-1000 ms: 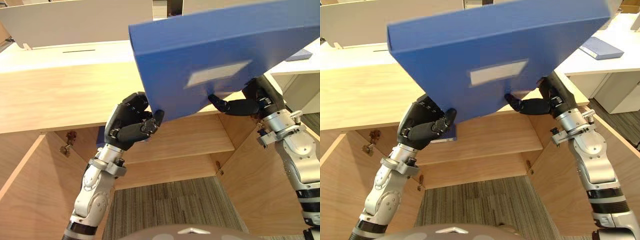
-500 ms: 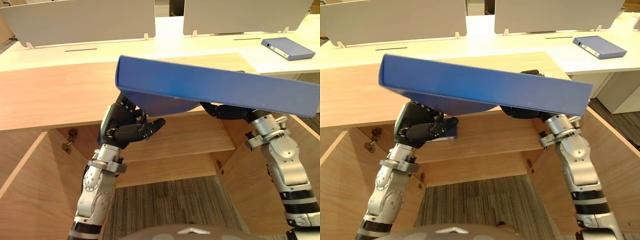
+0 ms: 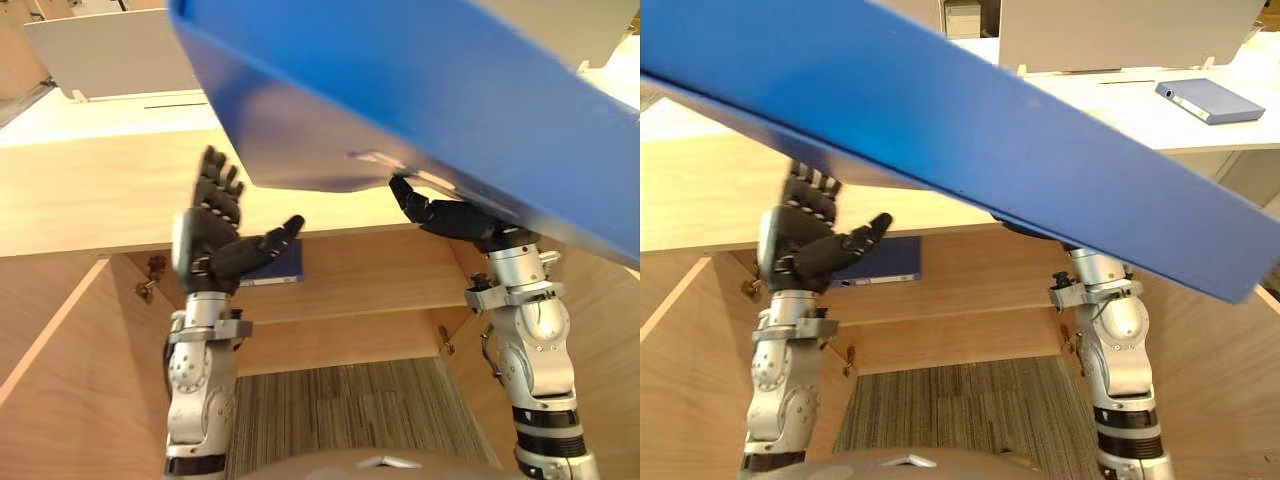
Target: Walk over to the cabinet, pick up the folder, carry it to the office cabinet, place the folder inside the office cabinet, then close the office cabinet door
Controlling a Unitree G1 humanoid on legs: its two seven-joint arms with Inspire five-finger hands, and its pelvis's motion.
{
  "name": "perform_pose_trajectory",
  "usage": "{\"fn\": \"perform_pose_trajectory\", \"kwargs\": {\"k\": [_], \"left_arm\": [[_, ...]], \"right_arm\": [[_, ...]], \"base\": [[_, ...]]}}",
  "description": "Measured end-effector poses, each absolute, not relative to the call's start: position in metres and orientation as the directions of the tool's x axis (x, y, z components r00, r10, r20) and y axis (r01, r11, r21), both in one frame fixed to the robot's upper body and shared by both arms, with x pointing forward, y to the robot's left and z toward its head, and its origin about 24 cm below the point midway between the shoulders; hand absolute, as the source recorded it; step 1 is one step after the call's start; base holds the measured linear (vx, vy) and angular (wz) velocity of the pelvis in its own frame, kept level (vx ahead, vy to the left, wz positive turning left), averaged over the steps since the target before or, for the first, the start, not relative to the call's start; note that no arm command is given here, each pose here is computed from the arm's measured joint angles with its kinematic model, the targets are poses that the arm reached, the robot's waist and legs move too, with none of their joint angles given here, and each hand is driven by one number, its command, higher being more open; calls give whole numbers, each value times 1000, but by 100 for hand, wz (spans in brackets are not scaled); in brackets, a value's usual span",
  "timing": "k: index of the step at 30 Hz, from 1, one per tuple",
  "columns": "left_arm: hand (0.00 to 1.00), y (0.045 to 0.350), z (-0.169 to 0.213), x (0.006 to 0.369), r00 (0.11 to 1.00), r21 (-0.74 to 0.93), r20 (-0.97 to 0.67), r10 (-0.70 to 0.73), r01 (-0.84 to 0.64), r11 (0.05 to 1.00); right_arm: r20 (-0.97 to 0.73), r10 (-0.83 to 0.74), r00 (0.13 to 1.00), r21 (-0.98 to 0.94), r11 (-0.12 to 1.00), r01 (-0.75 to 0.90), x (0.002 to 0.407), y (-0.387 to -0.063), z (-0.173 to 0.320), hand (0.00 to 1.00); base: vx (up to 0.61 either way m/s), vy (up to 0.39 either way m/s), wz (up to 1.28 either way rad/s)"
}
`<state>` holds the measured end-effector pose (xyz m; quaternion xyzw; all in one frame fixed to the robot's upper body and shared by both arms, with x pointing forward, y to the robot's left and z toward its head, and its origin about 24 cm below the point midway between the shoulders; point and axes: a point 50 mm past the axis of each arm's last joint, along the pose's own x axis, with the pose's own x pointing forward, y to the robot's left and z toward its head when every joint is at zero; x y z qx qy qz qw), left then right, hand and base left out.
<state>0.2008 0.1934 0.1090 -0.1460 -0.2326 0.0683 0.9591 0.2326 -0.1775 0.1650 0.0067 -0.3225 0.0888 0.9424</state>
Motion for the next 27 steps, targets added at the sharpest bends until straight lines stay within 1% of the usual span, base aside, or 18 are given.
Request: {"fn": "perform_pose_trajectory", "kwargs": {"k": [3,5,8,13,16,21,24,27], "left_arm": [[100,206,111,191,847,-318,431,312,-181,931],[100,219,105,180,820,-334,403,406,-282,900],[100,229,96,169,804,-334,353,479,-370,867],[100,232,85,157,811,-306,299,504,-419,855],[100,232,72,153,825,-280,240,512,-446,850],[100,232,26,145,850,-247,19,527,-507,826],[100,229,-2,140,851,-202,-118,511,-525,827],[100,226,-15,137,847,-157,-181,499,-526,836]], "right_arm": [[614,124,779,-14,989,-146,227,-181,163,0],[619,95,780,13,991,-132,225,-181,162,0],[639,88,765,21,991,-131,222,-180,165,0],[640,73,765,42,991,-130,217,-179,163,0],[627,70,776,62,988,-139,215,-179,159,0],[615,75,785,115,976,-184,213,-177,154,0],[585,123,801,128,962,-242,211,-168,146,0],[559,169,812,141,945,-294,211,-159,140,0]], "base": [[-25,-23,11],[-32,-24,14],[-36,-27,12],[4,-27,11],[1,-14,5],[-13,-14,7],[-12,-23,7],[-2,-8,1]]}}
